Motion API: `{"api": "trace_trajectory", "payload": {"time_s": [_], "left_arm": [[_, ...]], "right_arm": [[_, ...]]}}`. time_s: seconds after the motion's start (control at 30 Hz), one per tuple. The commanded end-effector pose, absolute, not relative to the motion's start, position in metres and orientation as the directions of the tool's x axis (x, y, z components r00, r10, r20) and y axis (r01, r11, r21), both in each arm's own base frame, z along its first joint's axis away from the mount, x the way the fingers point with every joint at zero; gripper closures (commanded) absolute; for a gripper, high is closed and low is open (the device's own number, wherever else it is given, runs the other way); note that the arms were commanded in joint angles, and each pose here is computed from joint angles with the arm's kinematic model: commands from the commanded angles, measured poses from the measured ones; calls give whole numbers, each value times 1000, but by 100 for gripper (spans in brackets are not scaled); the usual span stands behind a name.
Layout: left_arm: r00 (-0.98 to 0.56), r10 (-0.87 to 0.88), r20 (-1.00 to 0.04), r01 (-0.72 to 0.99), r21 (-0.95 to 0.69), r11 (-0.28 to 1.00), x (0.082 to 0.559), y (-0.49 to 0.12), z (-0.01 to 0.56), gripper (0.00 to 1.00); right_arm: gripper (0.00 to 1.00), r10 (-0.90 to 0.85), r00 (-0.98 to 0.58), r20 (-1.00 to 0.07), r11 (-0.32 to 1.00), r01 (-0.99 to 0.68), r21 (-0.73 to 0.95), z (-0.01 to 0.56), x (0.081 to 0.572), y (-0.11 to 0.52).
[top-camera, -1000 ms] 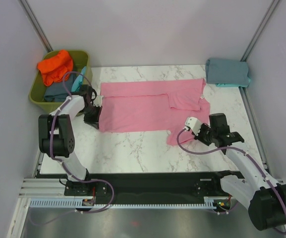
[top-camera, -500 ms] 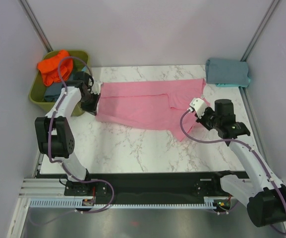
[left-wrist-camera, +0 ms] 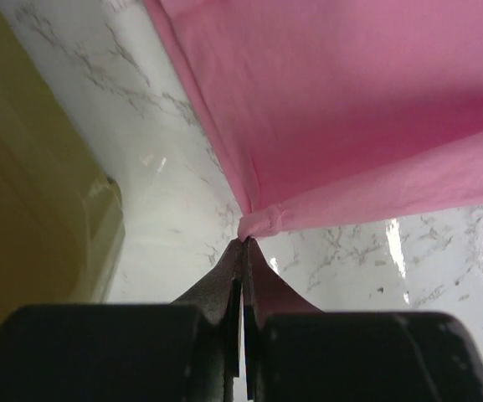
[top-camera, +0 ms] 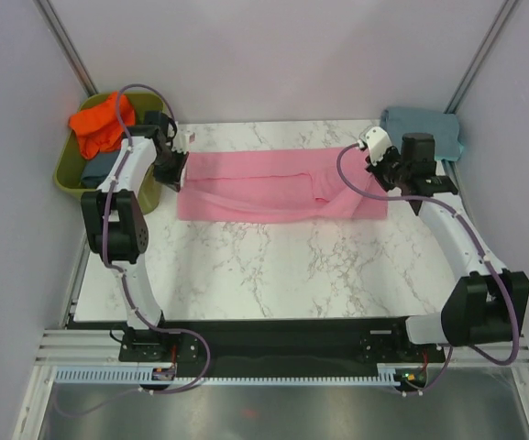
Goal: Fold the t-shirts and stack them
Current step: Fold the tshirt
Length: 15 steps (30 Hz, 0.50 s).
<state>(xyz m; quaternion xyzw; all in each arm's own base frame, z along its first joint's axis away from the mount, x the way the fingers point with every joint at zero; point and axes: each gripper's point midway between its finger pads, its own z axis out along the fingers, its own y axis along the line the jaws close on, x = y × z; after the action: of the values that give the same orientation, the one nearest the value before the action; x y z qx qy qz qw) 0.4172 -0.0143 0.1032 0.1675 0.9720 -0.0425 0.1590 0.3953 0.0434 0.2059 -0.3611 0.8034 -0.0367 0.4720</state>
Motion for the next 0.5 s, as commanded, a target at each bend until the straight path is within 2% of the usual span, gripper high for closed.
{"api": "trace_trajectory", "payload": {"time_s": [0.0, 0.23, 0.47], "left_arm": [[-871, 326, -368, 357, -17, 934, 439, -13, 121, 98], [-852, 311, -421, 338, 11, 941, 486, -12, 137, 98], [-852, 303, -426, 322, 28, 946, 514, -10, 121, 98]], "right_arm": [[100, -580, -226, -783, 764, -483, -427, 243, 433, 44], [100, -568, -261, -780, 776, -484, -403, 225, 489, 45], [100, -557, -261, -788, 791, -457, -407, 217, 543, 44]]}}
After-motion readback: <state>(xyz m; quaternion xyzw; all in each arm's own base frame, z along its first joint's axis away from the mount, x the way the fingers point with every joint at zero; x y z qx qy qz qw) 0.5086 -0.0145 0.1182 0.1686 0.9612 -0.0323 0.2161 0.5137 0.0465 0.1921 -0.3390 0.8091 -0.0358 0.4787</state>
